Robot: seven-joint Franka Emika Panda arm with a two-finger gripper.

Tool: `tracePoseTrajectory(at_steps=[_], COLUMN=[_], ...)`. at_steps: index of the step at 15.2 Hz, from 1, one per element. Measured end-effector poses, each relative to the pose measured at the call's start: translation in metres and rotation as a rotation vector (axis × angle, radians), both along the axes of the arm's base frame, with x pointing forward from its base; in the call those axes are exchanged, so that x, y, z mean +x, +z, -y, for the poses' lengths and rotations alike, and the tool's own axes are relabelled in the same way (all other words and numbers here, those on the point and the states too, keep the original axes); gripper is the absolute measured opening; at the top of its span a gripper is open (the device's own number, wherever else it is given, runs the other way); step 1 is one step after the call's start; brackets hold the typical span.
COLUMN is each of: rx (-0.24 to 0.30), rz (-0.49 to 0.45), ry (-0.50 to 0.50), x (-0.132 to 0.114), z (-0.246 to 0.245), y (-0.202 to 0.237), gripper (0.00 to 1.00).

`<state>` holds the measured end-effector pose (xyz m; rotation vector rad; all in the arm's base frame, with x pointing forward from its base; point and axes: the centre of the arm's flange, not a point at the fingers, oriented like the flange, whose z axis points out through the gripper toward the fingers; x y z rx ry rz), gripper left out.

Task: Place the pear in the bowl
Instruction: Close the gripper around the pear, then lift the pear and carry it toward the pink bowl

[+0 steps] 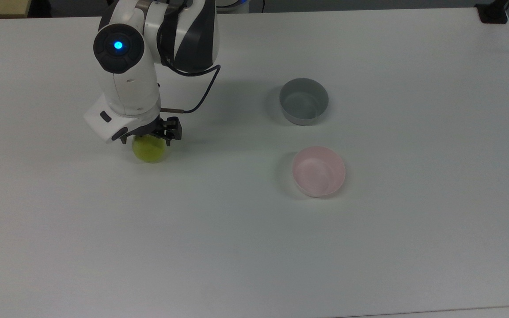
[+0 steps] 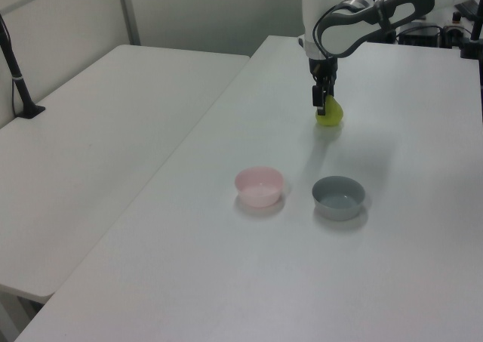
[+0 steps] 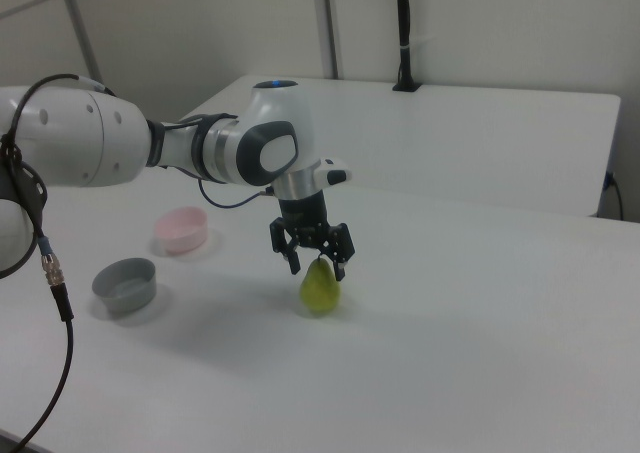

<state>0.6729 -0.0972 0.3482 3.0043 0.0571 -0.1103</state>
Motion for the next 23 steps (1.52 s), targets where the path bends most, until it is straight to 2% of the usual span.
tracePoseTrajectory(at_steps=[3, 6, 7, 9, 16, 20, 23], rx=[-0.024, -0.029, -0.029, -0.030, -0.031, -0.027, 0.006], rz=[-0.019, -0.026, -0.026, -0.024, -0.008, 0.076, 0.130], ry=[0.019, 0.022, 0.022, 0.023, 0.024, 0.005, -0.004], x=[-0.001, -0.001, -0.001, -0.001, 0.001, -0.002, -0.005], z=[0.005, 0.005, 0.005, 0.005, 0.004, 0.012, 0.006], y=[-0.008, -0.011, -0.011, -0.010, -0.001, 0.053, 0.084], gripper=[1.00, 0.94, 0.86, 0.63, 0.62, 0.62, 0.62])
